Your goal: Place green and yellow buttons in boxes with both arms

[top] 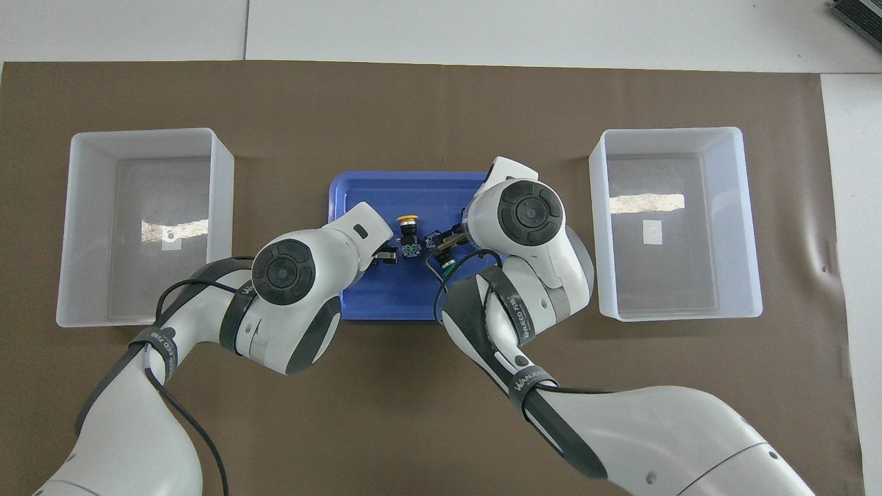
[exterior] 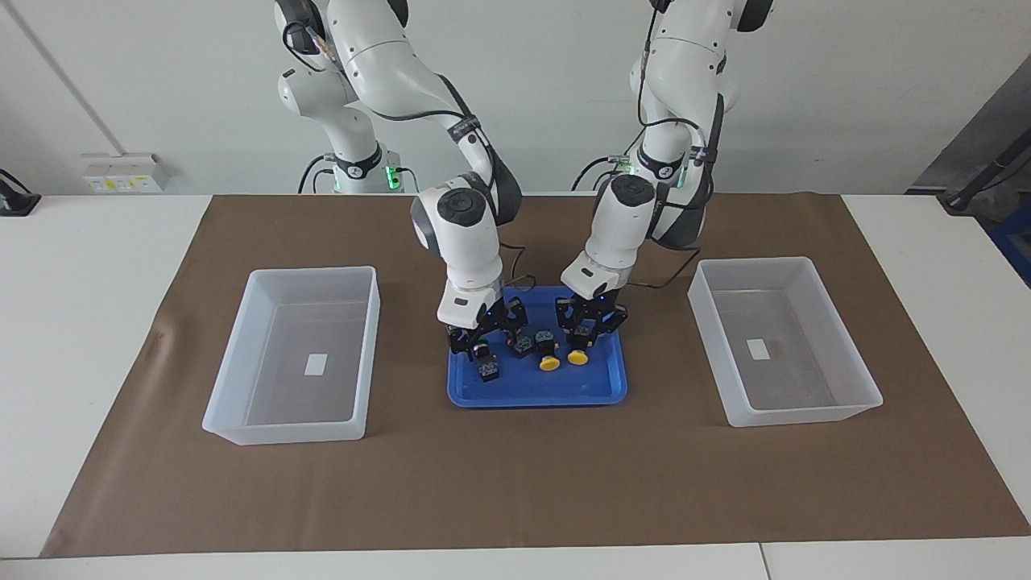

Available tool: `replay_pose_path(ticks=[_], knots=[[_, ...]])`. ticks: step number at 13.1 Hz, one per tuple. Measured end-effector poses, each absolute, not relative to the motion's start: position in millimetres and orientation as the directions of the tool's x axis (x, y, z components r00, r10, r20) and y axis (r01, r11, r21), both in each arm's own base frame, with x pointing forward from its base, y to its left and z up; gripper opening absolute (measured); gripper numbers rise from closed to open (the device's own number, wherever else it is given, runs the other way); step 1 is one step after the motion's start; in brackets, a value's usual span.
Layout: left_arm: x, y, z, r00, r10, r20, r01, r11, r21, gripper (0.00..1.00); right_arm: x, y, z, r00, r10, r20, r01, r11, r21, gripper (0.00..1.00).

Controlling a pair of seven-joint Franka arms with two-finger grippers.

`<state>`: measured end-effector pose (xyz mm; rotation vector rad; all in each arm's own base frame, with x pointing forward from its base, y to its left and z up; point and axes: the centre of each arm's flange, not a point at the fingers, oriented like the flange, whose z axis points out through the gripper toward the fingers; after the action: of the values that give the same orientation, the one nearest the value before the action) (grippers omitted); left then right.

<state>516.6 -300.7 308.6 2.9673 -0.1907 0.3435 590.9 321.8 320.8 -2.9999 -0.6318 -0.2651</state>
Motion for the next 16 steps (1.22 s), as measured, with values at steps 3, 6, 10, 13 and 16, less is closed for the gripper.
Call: replay_pose_path(ticks=[3, 6, 10, 13, 16], knots=[[524.8, -286.6, 344.0, 0.965, -0.083, 0.250, -0.118, -0.984, 0.131, 0.42, 591.2, 325.3, 303.1, 0.887, 0.412, 0.207, 0.426, -0.905, -0.023, 0.92], [538.5, -241.2, 399.1, 0.962, -0.007, 0.272, -0.045, -0.990, 0.136, 0.42, 589.5, 329.5, 295.7, 0.873, 0.441, 0.207, 0.454, -0.891, -0.016, 0.82], [578.8, -134.5, 435.1, 0.947, 0.166, 0.274, 0.133, -0.982, 0.133, 0.42, 589.9, 328.9, 295.7, 0.865, 0.457, 0.207, 0.469, -0.883, -0.012, 0.52], [604.8, -48.6, 442.0, 0.936, 0.175, 0.305, 0.151, -0.983, 0.100, 0.42, 590.7, 329.1, 298.2, 0.865, 0.456, 0.209, 0.469, -0.883, -0.013, 0.41], [611.4, -13.9, 426.6, 0.944, 0.130, 0.303, 0.114, -0.991, 0.068, 0.42, 597.1, 325.3, 350.9, 0.891, 0.411, 0.193, 0.423, -0.905, -0.028, 0.41]])
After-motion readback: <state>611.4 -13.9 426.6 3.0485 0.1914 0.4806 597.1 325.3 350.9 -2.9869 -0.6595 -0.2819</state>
